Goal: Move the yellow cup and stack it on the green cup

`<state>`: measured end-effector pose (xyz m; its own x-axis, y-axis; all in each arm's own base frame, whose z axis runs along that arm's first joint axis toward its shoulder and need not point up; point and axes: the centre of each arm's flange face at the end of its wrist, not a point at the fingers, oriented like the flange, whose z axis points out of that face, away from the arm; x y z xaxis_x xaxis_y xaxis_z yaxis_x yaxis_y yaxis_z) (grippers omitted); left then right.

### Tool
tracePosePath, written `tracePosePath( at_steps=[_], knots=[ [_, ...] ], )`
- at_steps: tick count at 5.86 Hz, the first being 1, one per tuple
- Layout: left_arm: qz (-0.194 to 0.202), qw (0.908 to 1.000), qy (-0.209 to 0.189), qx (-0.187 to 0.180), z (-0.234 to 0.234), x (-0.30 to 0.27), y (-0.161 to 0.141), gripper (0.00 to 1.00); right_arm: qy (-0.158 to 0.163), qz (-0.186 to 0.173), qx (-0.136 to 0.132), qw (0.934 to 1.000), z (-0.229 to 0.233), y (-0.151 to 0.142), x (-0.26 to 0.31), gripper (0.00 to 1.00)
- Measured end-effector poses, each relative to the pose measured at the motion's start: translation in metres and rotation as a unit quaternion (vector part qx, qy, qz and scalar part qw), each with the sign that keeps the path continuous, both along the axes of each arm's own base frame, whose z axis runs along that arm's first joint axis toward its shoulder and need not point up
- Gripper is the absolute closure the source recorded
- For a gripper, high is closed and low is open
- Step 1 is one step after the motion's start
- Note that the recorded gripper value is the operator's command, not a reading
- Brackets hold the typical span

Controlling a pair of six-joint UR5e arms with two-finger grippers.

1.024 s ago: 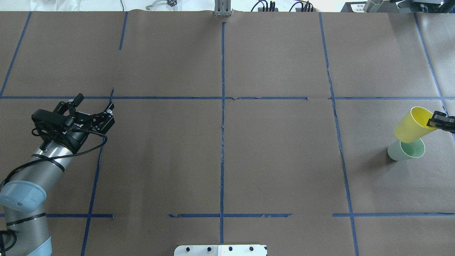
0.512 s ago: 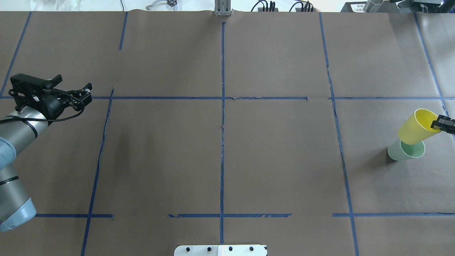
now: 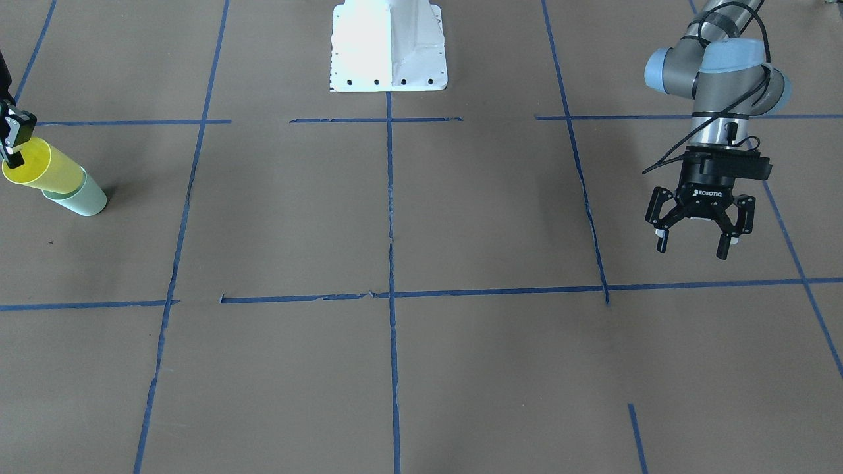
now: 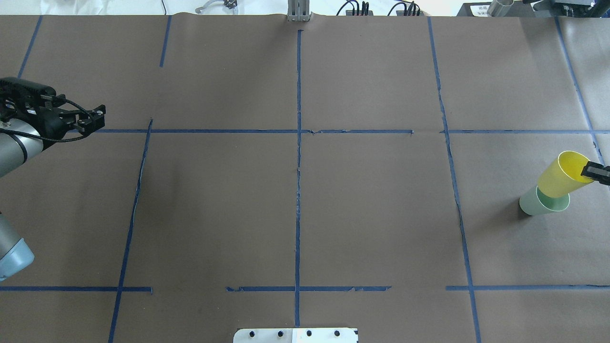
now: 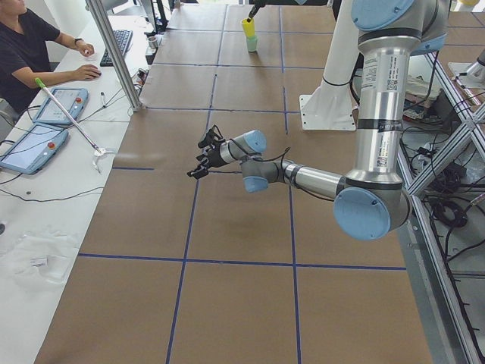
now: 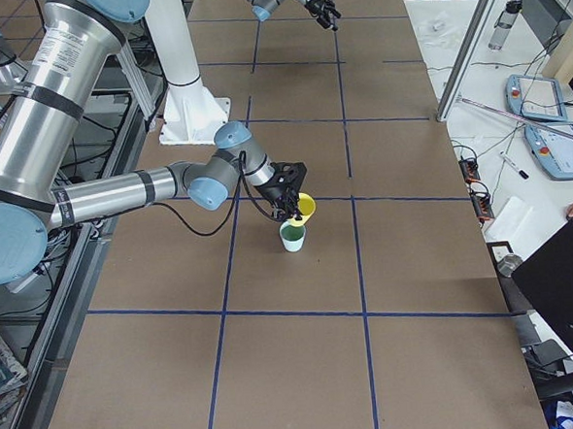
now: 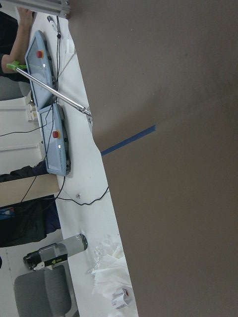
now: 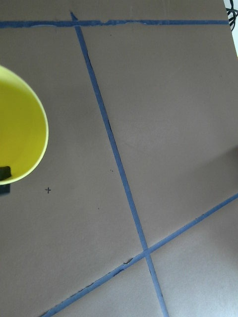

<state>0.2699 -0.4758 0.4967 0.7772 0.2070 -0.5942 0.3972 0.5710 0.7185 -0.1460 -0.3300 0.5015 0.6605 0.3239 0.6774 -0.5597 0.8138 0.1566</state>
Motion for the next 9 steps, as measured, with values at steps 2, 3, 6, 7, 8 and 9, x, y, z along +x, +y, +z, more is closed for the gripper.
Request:
tracePosePath(
  at_steps=[2, 3, 6, 7, 8, 9],
  knots=[
    [0.001, 1.0000, 0.000, -0.002, -0.002, -0.001, -0.002, 0.00, 0.016, 0.000, -0.003, 0.9999, 0.012, 0.002, -0.002, 1.00],
    [0.001, 1.0000, 0.001, -0.001, -0.003, 0.000, -0.003, 0.00, 0.020, -0.001, -0.004, 0.9998, 0.016, 0.003, -0.003, 0.95],
    [0.001, 1.0000, 0.003, 0.001, -0.006, 0.000, -0.003, 0.00, 0.023, -0.010, -0.007, 0.9997, 0.020, 0.007, -0.007, 0.00],
    [0.003, 1.0000, 0.001, -0.002, -0.003, 0.000, -0.003, 0.00, 0.023, -0.011, -0.007, 0.9997, 0.020, 0.008, -0.008, 0.00],
    [0.014, 0.9993, -0.016, -0.030, 0.010, -0.003, -0.006, 0.00, 0.018, -0.013, -0.006, 0.9997, 0.016, 0.008, -0.009, 0.00],
    [0.034, 0.9948, -0.043, -0.086, 0.027, -0.011, -0.015, 0.00, 0.001, -0.031, -0.001, 0.9995, 0.005, 0.008, -0.012, 0.00]
  ],
)
